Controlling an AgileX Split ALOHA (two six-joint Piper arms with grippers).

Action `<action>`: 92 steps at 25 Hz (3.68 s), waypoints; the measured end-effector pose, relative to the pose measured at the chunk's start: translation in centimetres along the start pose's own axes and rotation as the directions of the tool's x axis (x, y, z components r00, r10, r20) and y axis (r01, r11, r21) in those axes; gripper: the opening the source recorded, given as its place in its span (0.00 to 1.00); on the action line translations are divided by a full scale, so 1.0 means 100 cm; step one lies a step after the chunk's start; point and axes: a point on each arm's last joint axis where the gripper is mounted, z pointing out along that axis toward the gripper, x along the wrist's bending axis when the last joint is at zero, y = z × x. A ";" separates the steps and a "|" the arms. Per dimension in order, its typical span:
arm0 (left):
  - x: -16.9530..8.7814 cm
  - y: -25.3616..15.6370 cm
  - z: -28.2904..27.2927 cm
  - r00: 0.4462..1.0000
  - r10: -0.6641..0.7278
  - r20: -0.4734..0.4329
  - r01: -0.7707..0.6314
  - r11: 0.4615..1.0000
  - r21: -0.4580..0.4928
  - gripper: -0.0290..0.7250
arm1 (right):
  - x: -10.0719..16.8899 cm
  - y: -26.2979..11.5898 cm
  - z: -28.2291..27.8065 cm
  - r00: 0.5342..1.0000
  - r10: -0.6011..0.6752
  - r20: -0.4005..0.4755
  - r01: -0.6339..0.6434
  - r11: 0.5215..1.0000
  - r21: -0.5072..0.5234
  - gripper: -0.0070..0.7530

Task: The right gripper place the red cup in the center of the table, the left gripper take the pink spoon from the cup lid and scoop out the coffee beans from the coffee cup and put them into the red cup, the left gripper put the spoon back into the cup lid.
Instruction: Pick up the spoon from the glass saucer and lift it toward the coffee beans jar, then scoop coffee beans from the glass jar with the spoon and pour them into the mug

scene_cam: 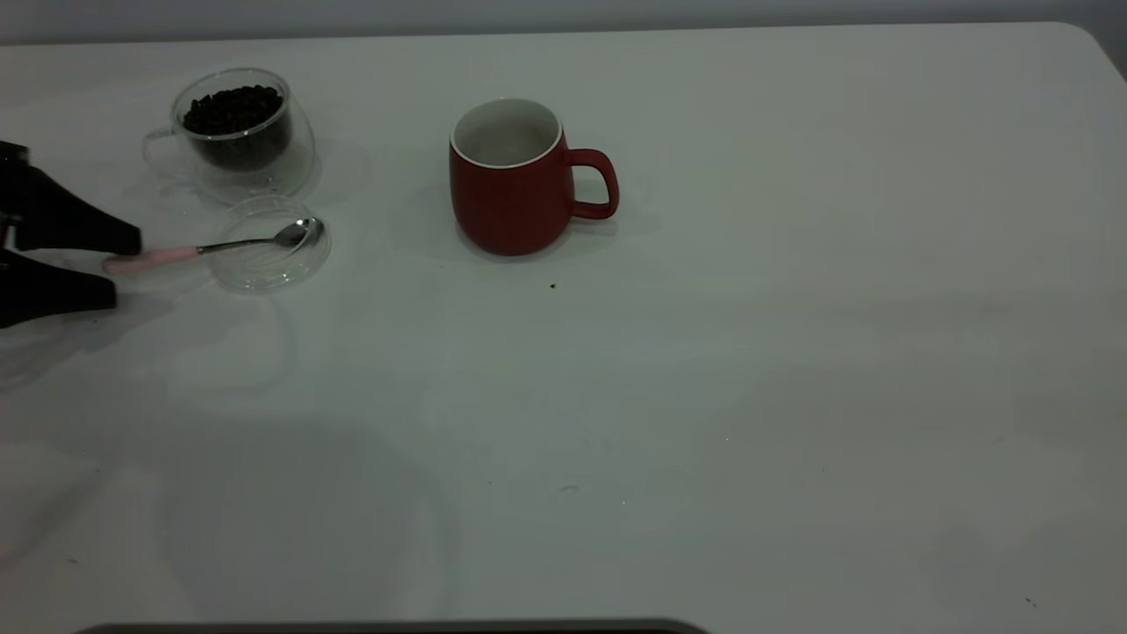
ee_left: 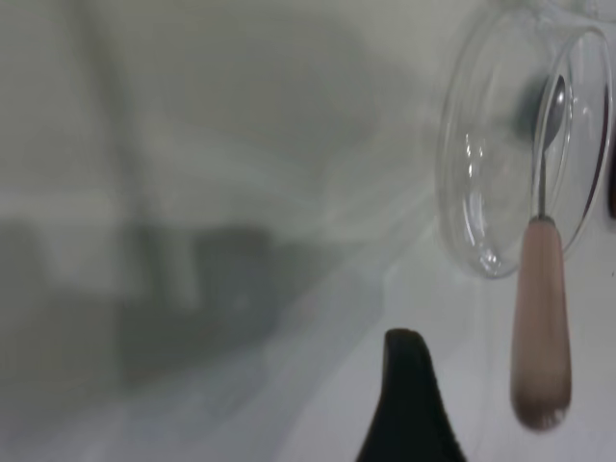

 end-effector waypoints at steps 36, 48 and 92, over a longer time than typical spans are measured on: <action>-0.002 0.000 0.007 0.998 -0.052 0.036 0.053 0.999 -0.014 0.27 | 0.000 0.000 0.000 1.000 0.000 0.000 0.000 1.000 0.000 0.60; -0.016 0.006 -0.004 0.999 0.007 0.046 -0.006 1.000 -0.015 0.21 | 0.000 0.000 0.000 1.000 0.000 0.000 0.000 1.000 0.000 0.60; -0.050 0.074 -0.078 0.984 0.155 0.090 -0.148 0.986 -0.074 0.21 | 0.000 0.000 0.000 1.000 0.000 0.000 0.000 1.000 0.000 0.60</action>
